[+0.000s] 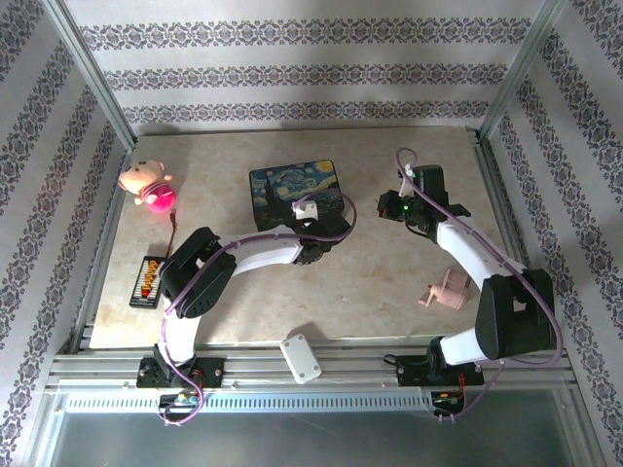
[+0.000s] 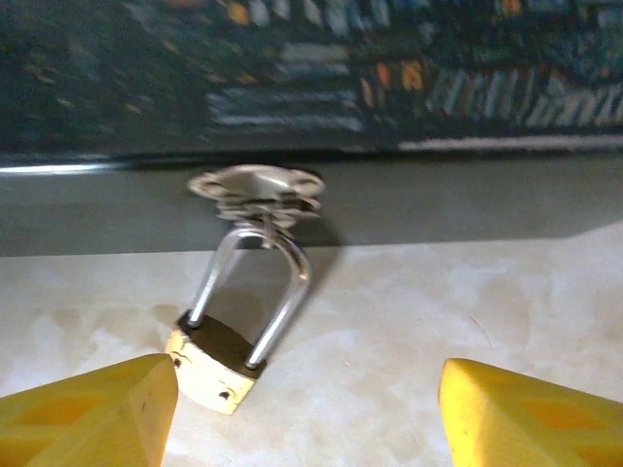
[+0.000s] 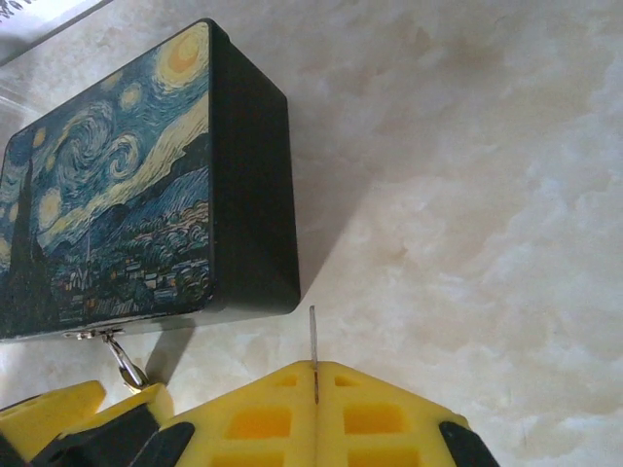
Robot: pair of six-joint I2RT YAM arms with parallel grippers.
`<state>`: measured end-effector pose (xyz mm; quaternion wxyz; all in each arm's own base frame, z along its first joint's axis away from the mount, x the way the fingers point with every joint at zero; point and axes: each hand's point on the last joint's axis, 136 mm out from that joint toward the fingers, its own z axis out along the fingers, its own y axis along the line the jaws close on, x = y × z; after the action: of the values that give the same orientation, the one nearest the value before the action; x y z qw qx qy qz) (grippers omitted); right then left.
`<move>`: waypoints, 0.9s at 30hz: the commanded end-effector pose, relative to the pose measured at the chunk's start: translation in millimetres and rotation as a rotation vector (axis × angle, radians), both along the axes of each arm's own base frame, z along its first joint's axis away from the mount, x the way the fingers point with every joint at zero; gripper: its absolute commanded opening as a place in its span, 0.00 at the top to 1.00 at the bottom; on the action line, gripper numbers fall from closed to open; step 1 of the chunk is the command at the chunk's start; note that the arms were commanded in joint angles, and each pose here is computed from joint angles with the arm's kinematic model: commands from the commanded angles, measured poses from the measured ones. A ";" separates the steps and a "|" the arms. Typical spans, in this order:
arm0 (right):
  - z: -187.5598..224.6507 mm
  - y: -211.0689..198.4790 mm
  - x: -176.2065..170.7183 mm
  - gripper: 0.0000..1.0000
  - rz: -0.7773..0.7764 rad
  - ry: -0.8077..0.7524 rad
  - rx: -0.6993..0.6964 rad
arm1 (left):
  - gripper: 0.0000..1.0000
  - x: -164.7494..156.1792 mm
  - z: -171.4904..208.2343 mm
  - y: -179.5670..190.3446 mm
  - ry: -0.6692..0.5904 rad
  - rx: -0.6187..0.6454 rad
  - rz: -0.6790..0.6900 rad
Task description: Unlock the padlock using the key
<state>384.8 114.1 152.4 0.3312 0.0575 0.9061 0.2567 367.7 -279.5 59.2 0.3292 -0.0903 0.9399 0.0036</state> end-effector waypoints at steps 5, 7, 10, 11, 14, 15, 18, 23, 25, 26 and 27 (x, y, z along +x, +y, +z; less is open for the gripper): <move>7.8 -12.1 -18.3 1.00 -0.040 -0.035 -0.056 | 0.27 6.4 -15.6 11.7 0.098 0.011 -0.104; 6.8 -14.7 -23.6 1.00 -0.058 -0.035 -0.061 | 0.28 5.6 -18.1 21.2 0.114 0.025 -0.083; 6.5 -17.8 -28.7 1.00 -0.085 -0.037 -0.067 | 0.28 4.7 -14.7 36.9 0.110 0.060 -0.050; 6.3 -18.6 -30.0 1.00 -0.093 -0.039 -0.070 | 0.28 5.1 -14.6 39.2 0.111 0.062 -0.054; 7.0 -19.7 -32.8 1.00 -0.120 -0.048 -0.080 | 0.28 8.6 -20.9 41.8 0.136 0.039 -0.087; 6.9 -18.8 -33.9 1.00 -0.124 -0.050 -0.085 | 0.28 9.8 -24.5 41.0 0.143 0.025 -0.104; 7.4 -16.5 -36.4 1.00 -0.136 -0.056 -0.099 | 0.28 13.2 -29.7 40.0 0.147 -0.002 -0.138; 4.1 -12.1 -41.7 1.00 -0.159 -0.055 -0.124 | 0.29 17.5 -30.1 36.0 0.143 -0.008 -0.194; 2.9 -10.2 -43.0 1.00 -0.169 -0.055 -0.131 | 0.29 20.2 -31.6 34.4 0.144 -0.008 -0.216; 3.1 -9.2 -43.3 1.00 -0.172 -0.056 -0.135 | 0.29 21.9 -32.1 34.4 0.144 -0.009 -0.223; 3.1 -7.8 -43.7 1.00 -0.175 -0.057 -0.137 | 0.29 24.3 -32.2 34.9 0.143 -0.010 -0.228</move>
<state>342.2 112.8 154.1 0.3704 0.0847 0.9064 0.1848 381.0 -242.2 22.1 0.2483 -0.0057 0.9685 -0.0179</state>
